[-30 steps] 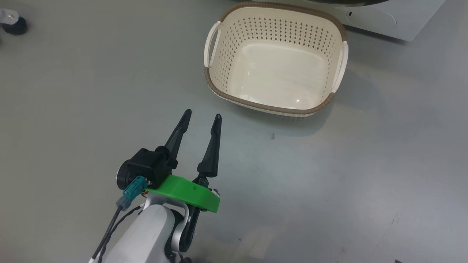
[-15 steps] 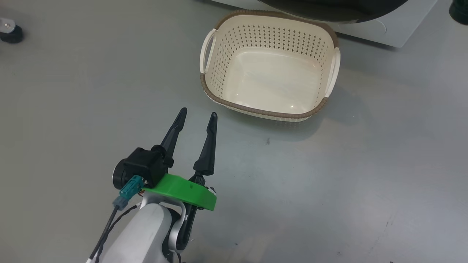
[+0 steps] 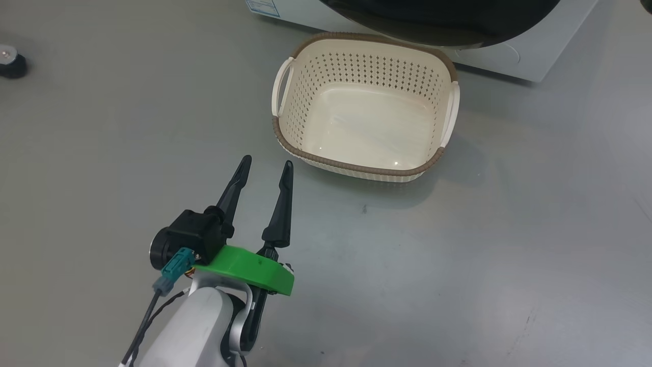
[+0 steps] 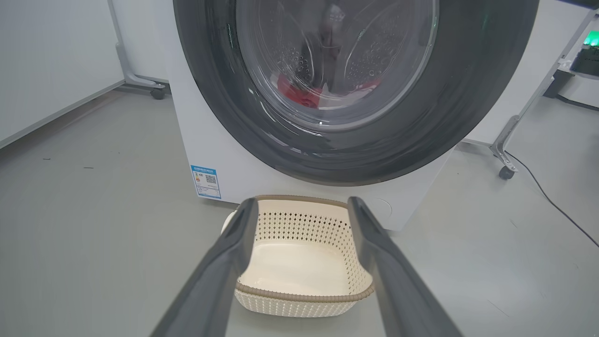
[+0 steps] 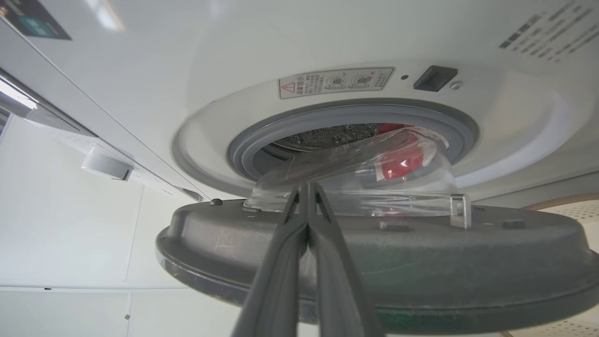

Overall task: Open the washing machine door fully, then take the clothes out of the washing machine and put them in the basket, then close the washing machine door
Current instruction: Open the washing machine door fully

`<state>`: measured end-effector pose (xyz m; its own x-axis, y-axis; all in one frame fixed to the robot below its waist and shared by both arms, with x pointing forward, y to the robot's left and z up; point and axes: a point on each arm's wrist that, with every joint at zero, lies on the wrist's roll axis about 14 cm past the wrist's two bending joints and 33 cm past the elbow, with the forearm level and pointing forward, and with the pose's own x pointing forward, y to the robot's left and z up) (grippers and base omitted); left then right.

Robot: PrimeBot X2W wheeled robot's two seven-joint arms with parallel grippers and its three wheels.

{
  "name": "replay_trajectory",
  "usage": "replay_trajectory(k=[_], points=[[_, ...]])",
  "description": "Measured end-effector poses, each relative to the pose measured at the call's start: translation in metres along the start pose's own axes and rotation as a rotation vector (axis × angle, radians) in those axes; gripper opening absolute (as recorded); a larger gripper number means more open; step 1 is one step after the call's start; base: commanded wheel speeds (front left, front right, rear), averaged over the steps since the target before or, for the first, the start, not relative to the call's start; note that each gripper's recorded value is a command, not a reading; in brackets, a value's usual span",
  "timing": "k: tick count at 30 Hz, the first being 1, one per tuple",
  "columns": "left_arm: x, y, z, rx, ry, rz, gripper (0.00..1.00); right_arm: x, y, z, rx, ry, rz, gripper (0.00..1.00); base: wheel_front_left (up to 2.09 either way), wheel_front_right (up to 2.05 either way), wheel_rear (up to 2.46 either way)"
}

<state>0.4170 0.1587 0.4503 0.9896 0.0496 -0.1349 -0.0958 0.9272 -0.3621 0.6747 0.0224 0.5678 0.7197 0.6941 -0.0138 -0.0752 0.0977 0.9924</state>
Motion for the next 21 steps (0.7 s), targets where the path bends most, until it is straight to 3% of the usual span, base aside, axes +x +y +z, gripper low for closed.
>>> replay_trajectory(k=[7, 17, 21], points=[[-0.002, 0.000, 0.007, 0.006, -0.022, 0.001, 1.00, -0.024, -0.008, 0.009, -0.351, -0.017, -0.078, 0.00, 0.00, 0.00, 0.00], [-0.003, -0.007, 0.014, 0.005, -0.045, -0.019, 1.00, -0.062, -0.020, 0.014, -0.703, -0.056, -0.202, 0.00, 0.00, 0.00, 0.00], [-0.002, -0.011, 0.016, 0.004, -0.055, -0.031, 1.00, -0.075, -0.019, 0.007, -0.817, -0.077, -0.197, 0.00, 0.00, 0.00, 0.00]])
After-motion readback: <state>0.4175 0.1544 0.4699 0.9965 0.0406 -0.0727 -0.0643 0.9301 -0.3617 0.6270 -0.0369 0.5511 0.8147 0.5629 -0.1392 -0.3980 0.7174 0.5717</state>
